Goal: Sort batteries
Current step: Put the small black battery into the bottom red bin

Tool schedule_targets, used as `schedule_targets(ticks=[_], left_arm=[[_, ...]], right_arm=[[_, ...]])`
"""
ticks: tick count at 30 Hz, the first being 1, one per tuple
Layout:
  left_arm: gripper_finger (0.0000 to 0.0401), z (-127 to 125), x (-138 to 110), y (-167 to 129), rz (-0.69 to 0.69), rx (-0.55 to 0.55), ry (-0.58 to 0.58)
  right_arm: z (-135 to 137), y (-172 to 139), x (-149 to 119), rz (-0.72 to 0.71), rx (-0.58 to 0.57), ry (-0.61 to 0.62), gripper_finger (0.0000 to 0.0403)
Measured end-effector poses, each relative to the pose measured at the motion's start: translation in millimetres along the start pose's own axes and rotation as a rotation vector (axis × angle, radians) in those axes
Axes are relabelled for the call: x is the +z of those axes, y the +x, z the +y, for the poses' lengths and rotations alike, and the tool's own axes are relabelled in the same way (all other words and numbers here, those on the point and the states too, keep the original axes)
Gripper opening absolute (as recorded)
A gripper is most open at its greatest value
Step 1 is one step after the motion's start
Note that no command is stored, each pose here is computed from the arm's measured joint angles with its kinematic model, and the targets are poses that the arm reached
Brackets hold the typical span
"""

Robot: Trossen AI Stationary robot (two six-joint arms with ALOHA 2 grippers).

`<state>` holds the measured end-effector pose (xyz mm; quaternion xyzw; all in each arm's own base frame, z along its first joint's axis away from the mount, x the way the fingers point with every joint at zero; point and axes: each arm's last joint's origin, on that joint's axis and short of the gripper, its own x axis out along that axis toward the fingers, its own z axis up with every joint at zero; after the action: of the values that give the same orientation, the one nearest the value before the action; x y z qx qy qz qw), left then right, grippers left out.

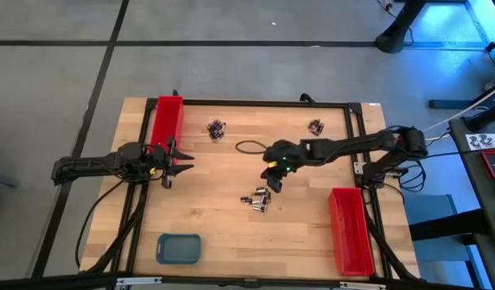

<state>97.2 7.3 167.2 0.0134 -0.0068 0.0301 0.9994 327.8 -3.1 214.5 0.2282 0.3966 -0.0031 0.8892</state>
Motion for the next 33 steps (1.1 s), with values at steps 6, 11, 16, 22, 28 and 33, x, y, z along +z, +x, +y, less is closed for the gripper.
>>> schedule_targets(ticks=[6,11,16,22,28,33], left_arm=[[0.0114,0,0,0,0.000,0.000,0.000],[0.0114,0,0,0,0.000,0.000,0.000],[0.0114,0,0,0,-0.001,0.000,0.000],[0.0114,0,0,0,-0.001,0.000,0.000],[0.0114,0,0,0,-0.001,0.000,0.000],[0.0114,0,0,0,0.000,0.001,0.000]], right_arm=[[-9,25,-10,0.089,-0.022,-0.144,0.0123],[-19,45,-21,0.162,-0.045,-0.241,0.0141],[-25,61,-29,0.213,-0.058,-0.243,0.0143],[-27,65,-31,0.227,-0.053,-0.326,0.0143],[-27,65,-30,0.210,-0.059,-0.376,0.0143],[-25,66,-26,0.168,-0.026,-0.386,0.0143]])
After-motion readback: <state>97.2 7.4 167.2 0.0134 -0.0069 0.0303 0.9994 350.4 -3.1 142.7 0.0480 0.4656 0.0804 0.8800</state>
